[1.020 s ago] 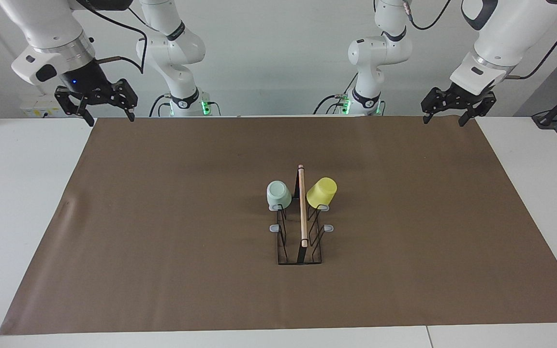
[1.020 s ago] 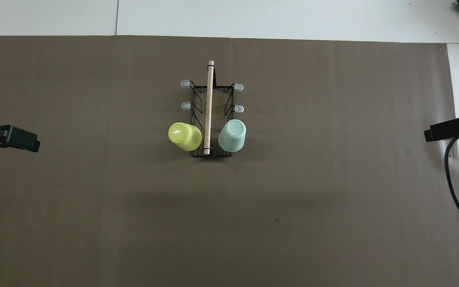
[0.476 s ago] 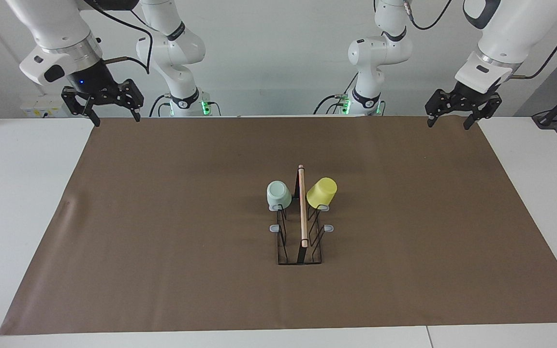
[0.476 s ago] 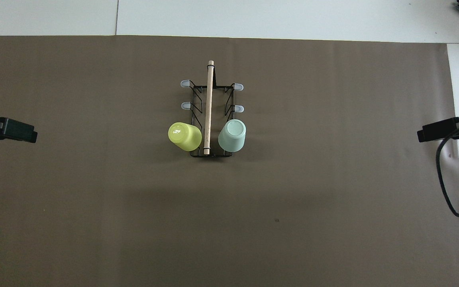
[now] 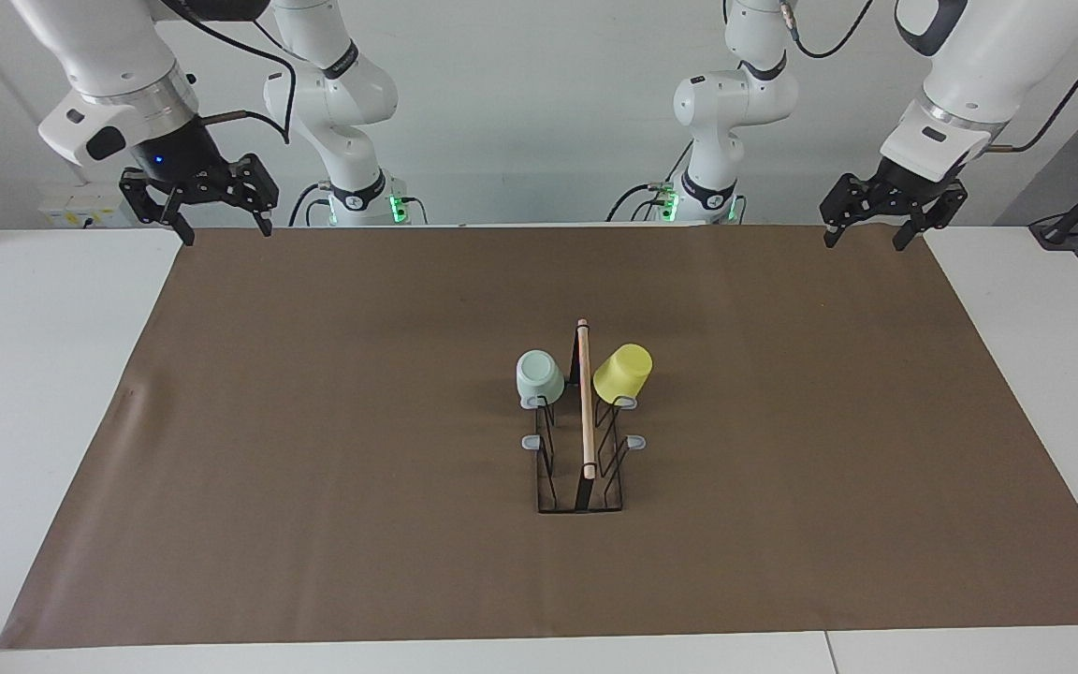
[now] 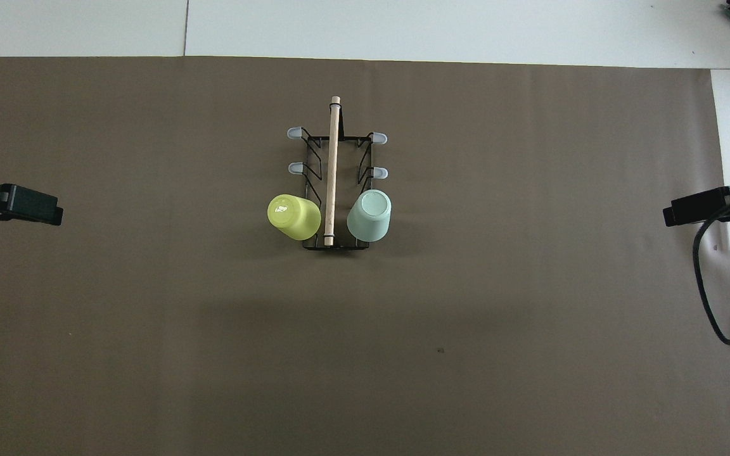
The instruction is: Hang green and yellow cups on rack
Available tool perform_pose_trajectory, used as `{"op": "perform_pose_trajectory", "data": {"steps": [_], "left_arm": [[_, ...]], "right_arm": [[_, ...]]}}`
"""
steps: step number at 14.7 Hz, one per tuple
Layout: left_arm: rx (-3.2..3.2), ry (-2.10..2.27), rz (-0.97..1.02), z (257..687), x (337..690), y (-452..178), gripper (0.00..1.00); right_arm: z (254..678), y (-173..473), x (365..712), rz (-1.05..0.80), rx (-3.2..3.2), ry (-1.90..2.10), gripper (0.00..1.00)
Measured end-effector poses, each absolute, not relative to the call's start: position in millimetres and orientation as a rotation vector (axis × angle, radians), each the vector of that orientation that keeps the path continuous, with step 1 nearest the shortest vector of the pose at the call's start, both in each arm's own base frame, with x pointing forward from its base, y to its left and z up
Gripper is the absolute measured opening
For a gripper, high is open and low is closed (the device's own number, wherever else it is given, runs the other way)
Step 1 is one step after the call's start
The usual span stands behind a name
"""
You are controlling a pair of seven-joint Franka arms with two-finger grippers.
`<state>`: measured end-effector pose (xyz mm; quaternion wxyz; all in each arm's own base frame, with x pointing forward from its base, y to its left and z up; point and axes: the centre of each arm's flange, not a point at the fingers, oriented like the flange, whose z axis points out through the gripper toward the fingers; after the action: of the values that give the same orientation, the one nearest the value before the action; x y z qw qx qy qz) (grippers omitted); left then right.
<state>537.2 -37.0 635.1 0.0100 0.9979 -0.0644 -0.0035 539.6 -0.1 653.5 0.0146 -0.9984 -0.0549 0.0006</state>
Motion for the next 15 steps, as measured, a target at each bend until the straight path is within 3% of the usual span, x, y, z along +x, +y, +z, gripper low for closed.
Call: {"op": "perform_pose_trajectory", "data": {"steps": [15], "left_arm": [[3.115, -0.199, -0.013, 634.7, 537.0, -38.7, 1.00]], "right_arm": [[653.6, 10.8, 539.5, 0.001, -3.107, -0.197, 1.00]]}}
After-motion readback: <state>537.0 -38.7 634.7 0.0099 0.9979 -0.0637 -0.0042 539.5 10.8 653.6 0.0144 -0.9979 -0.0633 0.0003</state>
